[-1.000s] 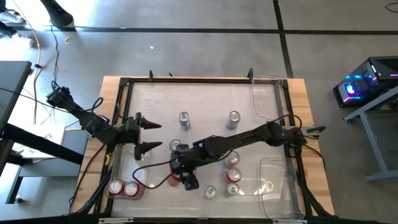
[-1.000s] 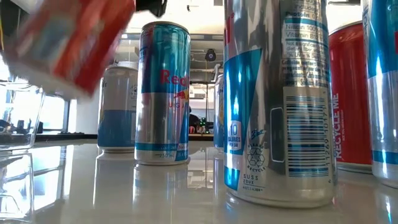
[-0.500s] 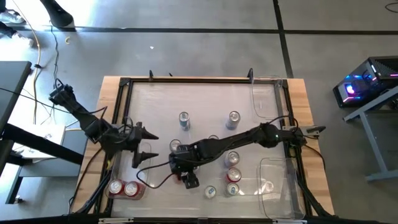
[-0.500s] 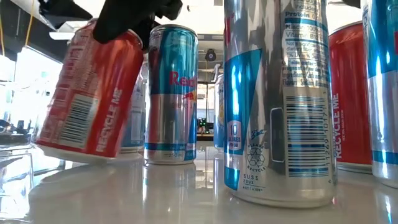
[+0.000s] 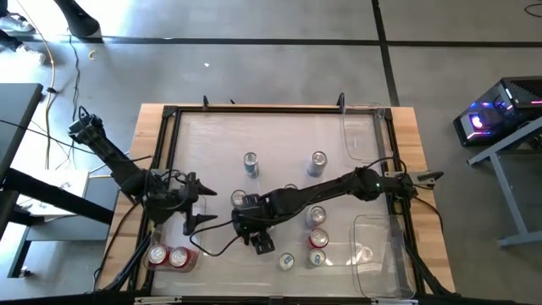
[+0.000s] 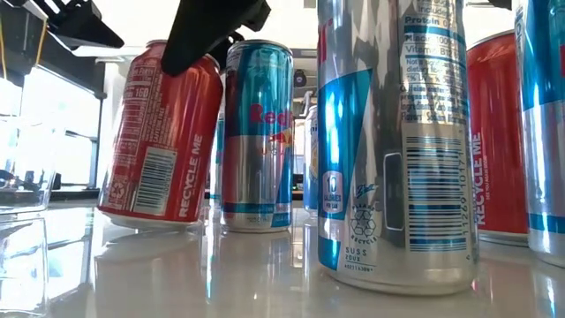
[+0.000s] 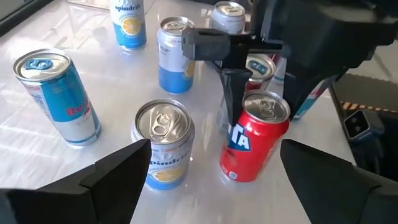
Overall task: Sort soda cans
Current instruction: Put the middle right red soda can into the left transparent bin
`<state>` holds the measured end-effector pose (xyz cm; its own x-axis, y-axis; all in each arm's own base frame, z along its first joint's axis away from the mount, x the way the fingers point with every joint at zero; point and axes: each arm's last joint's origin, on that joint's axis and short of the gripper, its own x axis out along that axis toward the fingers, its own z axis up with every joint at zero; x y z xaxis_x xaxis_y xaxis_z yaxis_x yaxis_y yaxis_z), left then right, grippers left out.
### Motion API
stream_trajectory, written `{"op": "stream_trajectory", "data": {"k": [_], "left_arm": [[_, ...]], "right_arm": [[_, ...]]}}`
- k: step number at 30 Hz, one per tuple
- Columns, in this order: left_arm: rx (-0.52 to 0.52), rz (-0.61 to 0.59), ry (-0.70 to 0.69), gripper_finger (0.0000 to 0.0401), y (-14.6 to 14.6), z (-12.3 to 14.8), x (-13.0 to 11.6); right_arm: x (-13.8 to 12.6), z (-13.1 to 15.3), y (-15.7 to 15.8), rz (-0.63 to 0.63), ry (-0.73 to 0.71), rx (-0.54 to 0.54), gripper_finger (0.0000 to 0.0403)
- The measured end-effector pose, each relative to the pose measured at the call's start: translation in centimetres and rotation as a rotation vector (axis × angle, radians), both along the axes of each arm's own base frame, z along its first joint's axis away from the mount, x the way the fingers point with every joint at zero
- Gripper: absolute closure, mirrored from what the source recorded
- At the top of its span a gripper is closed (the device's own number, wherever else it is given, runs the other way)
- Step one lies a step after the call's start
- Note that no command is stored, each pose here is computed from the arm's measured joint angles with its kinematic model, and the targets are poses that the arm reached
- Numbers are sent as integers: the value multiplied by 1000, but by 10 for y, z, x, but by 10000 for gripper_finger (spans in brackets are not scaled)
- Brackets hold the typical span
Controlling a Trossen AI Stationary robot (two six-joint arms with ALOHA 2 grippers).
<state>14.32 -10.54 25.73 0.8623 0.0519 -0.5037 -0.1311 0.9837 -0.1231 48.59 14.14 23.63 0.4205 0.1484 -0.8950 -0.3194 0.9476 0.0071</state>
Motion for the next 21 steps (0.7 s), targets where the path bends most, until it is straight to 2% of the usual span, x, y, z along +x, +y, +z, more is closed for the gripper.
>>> {"op": "stream_trajectory", "data": {"k": [7, 13, 17, 21], "left_arm": [[14, 0, 15, 48, -2, -3, 3], [29, -15, 14, 48, -3, -3, 3], [30, -70, -31, 48, -11, 1, 2], [90, -149, -71, 48, -26, -1, 9]], "right_arm": [[3, -1, 1, -3, -23, 9, 77], [9, 5, 2, 8, -98, 25, 70], [9, 26, 4, 13, -183, 52, 68], [1, 34, 3, -7, -167, 15, 68]]}}
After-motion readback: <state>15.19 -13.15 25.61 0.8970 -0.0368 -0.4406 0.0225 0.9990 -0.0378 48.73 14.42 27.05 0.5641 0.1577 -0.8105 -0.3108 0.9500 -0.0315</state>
